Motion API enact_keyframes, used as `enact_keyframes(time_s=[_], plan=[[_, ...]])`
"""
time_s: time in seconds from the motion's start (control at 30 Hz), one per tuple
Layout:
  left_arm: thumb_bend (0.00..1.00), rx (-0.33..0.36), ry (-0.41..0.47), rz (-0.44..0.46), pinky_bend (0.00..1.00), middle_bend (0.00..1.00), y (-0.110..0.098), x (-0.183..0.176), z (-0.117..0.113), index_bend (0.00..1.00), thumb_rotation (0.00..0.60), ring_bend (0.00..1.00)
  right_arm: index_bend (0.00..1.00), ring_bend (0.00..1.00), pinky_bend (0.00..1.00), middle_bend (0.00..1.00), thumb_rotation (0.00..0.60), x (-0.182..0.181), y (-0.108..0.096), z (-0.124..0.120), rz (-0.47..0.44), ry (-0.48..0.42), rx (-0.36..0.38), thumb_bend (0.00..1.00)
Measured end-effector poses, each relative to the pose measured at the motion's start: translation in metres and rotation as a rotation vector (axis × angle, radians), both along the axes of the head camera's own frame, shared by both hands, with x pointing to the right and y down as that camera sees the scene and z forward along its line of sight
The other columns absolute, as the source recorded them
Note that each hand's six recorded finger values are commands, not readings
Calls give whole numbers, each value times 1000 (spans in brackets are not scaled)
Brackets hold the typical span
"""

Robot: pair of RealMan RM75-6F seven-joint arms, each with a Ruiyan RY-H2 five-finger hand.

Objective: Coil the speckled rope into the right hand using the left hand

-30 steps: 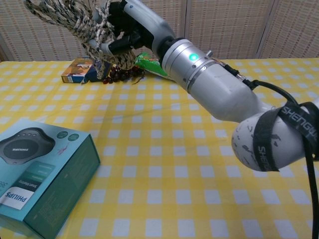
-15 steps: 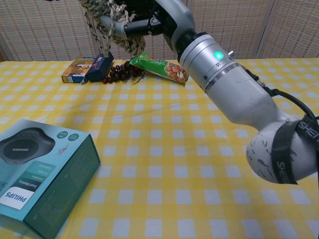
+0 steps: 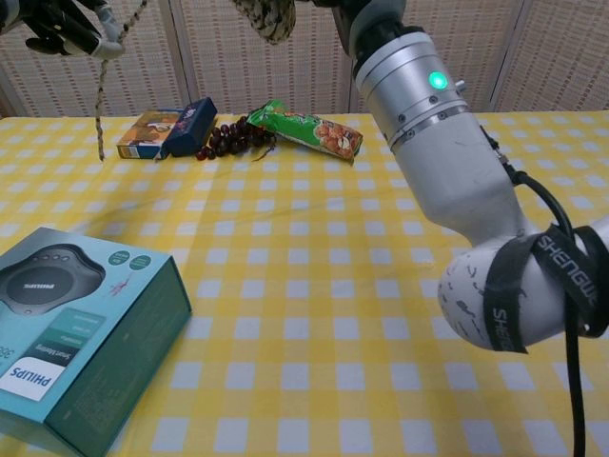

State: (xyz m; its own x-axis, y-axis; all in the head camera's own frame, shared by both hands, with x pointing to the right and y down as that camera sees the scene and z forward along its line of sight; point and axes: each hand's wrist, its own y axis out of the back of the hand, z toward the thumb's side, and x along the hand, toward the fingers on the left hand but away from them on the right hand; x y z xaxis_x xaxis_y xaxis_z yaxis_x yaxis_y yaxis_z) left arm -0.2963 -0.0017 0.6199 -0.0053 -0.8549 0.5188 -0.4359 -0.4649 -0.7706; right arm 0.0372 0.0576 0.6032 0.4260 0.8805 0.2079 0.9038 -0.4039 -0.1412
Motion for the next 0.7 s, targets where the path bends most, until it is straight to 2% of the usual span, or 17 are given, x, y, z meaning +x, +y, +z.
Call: enact_keyframes(time_s=[0.27, 0.47, 0.57, 0.7], plan=[[401, -20, -58, 6, 937, 863, 9, -18, 6, 705, 600, 775, 907, 577, 615, 715, 600, 9, -9, -5, 67, -31, 10, 454], [400, -8, -99, 18, 937, 863, 13, -28, 6, 707, 600, 775, 908, 580, 615, 716, 600, 16, -15, -3, 121, -20, 10, 454], [401, 11, -119, 36, 937, 863, 13, -29, 4, 708, 600, 775, 909, 583, 615, 716, 600, 19, -17, -2, 146, -4, 13, 463], [400, 84, -169, 88, 937, 863, 12, -29, -5, 710, 600, 775, 909, 583, 615, 716, 600, 25, -21, 3, 191, 61, 18, 497]])
